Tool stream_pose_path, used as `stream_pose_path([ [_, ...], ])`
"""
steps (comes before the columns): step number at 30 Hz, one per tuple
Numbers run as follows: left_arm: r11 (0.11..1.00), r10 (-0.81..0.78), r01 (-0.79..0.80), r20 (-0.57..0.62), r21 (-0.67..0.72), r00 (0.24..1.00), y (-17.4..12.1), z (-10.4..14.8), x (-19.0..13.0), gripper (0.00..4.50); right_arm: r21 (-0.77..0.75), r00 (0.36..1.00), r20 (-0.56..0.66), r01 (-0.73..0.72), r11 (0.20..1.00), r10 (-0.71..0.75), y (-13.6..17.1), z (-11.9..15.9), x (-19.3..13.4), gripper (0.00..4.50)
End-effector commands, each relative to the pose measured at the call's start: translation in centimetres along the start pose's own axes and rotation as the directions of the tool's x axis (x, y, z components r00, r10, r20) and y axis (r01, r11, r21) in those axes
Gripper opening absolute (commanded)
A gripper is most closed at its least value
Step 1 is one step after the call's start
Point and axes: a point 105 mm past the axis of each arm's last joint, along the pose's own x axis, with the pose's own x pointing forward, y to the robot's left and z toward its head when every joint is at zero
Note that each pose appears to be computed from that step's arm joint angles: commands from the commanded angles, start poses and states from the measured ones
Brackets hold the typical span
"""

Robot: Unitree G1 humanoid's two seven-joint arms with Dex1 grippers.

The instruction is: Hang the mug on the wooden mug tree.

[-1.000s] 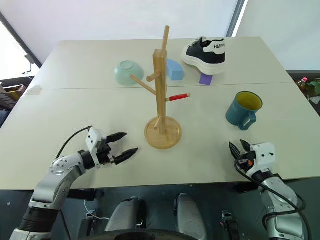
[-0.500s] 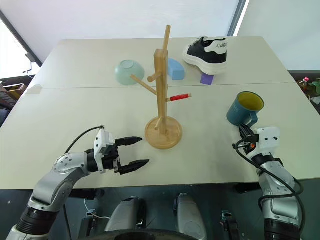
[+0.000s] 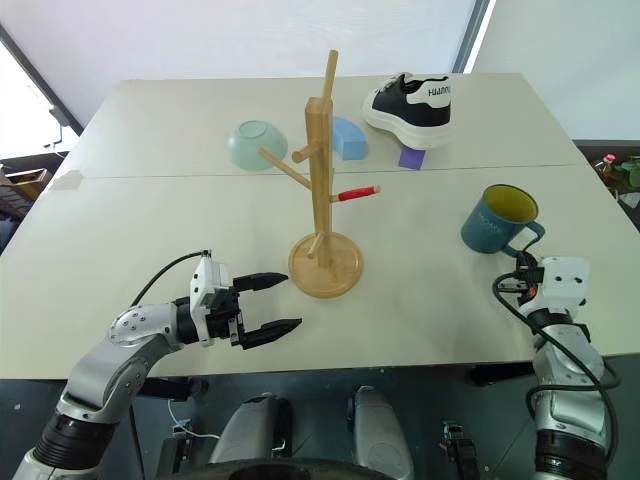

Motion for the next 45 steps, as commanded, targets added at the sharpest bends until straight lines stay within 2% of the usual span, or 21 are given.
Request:
stream_pose_path([
  [1, 0.999, -0.022, 0.021, 0.027, 0.036, 0.999, -0.3, 0.9, 0.4, 4.50, -0.022, 0.998, 0.053, 0.016, 1.000, -0.014, -0.5, 1.5, -0.1, 0.07],
  [3, 0.999, -0.021, 0.020, 0.028, 0.037, 0.999, -0.3, 0.9, 0.4, 4.50, 0.004, 0.999, 0.050, -0.006, 1.000, 0.006, -0.1, 1.5, -0.3, 0.07],
  [4, 0.999, -0.021, 0.020, 0.029, 0.038, 0.999, -0.3, 0.9, 0.4, 4.50, 0.009, 0.999, 0.049, -0.010, 1.000, 0.010, 0.0, 1.5, -0.5, 0.30],
  [7, 0.999, -0.028, 0.027, 0.038, 0.037, 0.999, -0.5, 1.1, 0.4, 4.50, 0.008, 0.999, 0.047, 0.002, 1.000, -0.003, -0.1, 1.4, -0.6, 1.41],
  [10, 0.998, -0.048, 0.046, 0.048, 0.035, 0.998, -0.8, 1.5, 0.5, 4.50, 0.001, 0.999, 0.047, 0.020, 1.000, -0.020, -0.3, 1.5, -0.5, 2.93],
  [27, 0.997, -0.071, 0.069, 0.065, 0.043, 0.995, -1.3, 2.2, 0.7, 4.50, 0.027, 0.993, 0.015, 0.115, 0.993, -0.115, -2.0, 0.8, 1.8, 2.93],
  [37, 0.996, -0.077, 0.074, 0.065, 0.047, 0.995, -1.3, 2.5, 0.8, 4.50, 0.070, 0.994, 0.014, 0.106, 0.992, -0.107, -1.8, 0.5, 3.0, 2.93],
  [40, 0.996, -0.076, 0.072, 0.067, 0.049, 0.995, -1.3, 2.7, 0.8, 4.50, 0.099, 0.996, 0.016, 0.089, 0.991, -0.091, -1.5, 0.3, 3.1, 2.11],
  [44, 0.996, -0.072, 0.068, 0.065, 0.049, 0.995, -1.3, 2.7, 0.8, 4.50, 0.115, 0.998, 0.031, 0.056, 0.992, -0.060, -0.9, 0.5, 3.2, 0.05],
  [45, 0.997, -0.070, 0.067, 0.066, 0.048, 0.995, -1.3, 2.7, 0.8, 4.50, 0.116, 0.998, 0.036, 0.050, 0.992, -0.054, -0.8, 0.6, 3.2, 0.05],
])
